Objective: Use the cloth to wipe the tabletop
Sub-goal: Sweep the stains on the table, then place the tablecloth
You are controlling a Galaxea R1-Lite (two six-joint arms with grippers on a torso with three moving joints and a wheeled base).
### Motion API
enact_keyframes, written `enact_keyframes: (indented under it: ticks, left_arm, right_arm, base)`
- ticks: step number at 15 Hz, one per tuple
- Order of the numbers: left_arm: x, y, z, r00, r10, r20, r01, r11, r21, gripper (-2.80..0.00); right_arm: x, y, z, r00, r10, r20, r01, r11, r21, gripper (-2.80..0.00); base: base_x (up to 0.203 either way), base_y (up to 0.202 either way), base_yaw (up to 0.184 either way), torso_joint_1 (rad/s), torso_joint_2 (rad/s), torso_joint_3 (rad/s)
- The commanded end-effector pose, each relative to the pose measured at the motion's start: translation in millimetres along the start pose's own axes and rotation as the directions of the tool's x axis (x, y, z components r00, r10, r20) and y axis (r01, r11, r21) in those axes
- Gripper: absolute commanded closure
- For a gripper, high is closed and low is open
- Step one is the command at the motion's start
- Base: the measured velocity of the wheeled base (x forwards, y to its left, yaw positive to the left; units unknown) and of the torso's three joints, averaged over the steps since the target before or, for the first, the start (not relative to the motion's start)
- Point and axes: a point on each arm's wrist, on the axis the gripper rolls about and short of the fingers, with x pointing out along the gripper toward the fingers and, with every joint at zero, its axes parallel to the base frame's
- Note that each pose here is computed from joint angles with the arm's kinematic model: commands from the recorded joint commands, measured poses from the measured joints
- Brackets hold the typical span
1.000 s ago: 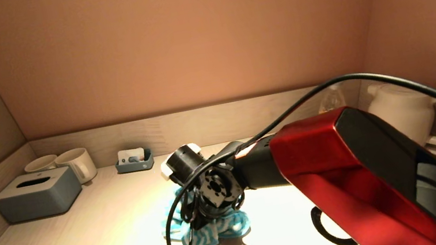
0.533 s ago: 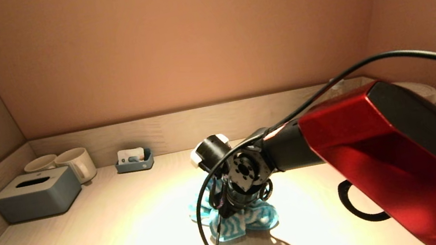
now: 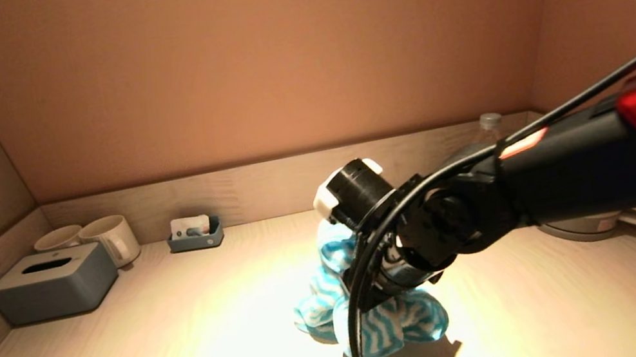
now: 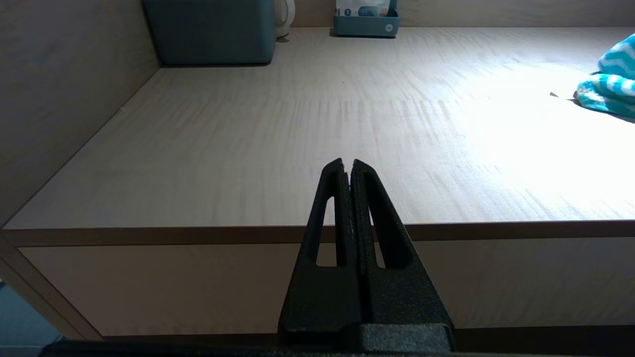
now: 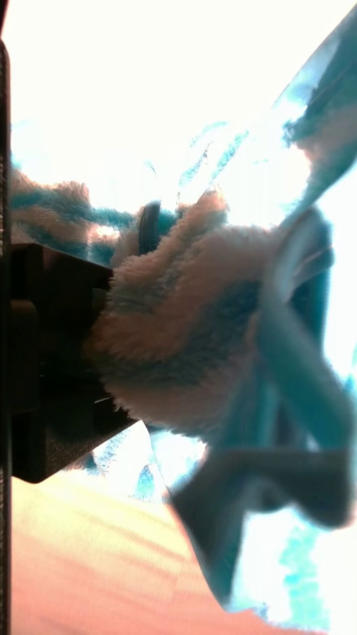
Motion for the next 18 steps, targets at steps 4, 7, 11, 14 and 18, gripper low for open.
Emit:
enact_keyframes:
  ticks: [4,7,11,14,18]
  left_arm:
    - [0,0.0,0,1.000,0.000,0.000,0.000,1.000,0.000,0.00]
    - [0,0.0,0,1.000,0.000,0.000,0.000,1.000,0.000,0.00]
    - [0,0.0,0,1.000,0.000,0.000,0.000,1.000,0.000,0.00]
    - [0,0.0,0,1.000,0.000,0.000,0.000,1.000,0.000,0.00]
    - [0,0.0,0,1.000,0.000,0.000,0.000,1.000,0.000,0.00]
  right_arm:
    - [-74,-46,-8,0.988,-0.039,0.153,0.024,0.995,0.097,0.00]
    - [-94,-86,-18,0.970,-0.155,0.186,0.116,0.972,0.205,0.00]
    - [-108,-138,-41,0.929,-0.310,0.204,0.229,0.911,0.342,0.00]
    - [-113,-171,-58,0.888,-0.423,0.180,0.323,0.853,0.410,0.00]
    - [-115,-216,-74,0.812,-0.565,0.144,0.433,0.749,0.501,0.00]
  base:
    - [0.000,0.000,0.000,0.000,0.00,0.000]
    - [0.000,0.000,0.000,0.000,0.00,0.000]
    - [0.000,0.000,0.000,0.000,0.00,0.000]
    - [0.000,0.000,0.000,0.000,0.00,0.000]
    - [0.000,0.000,0.000,0.000,0.00,0.000]
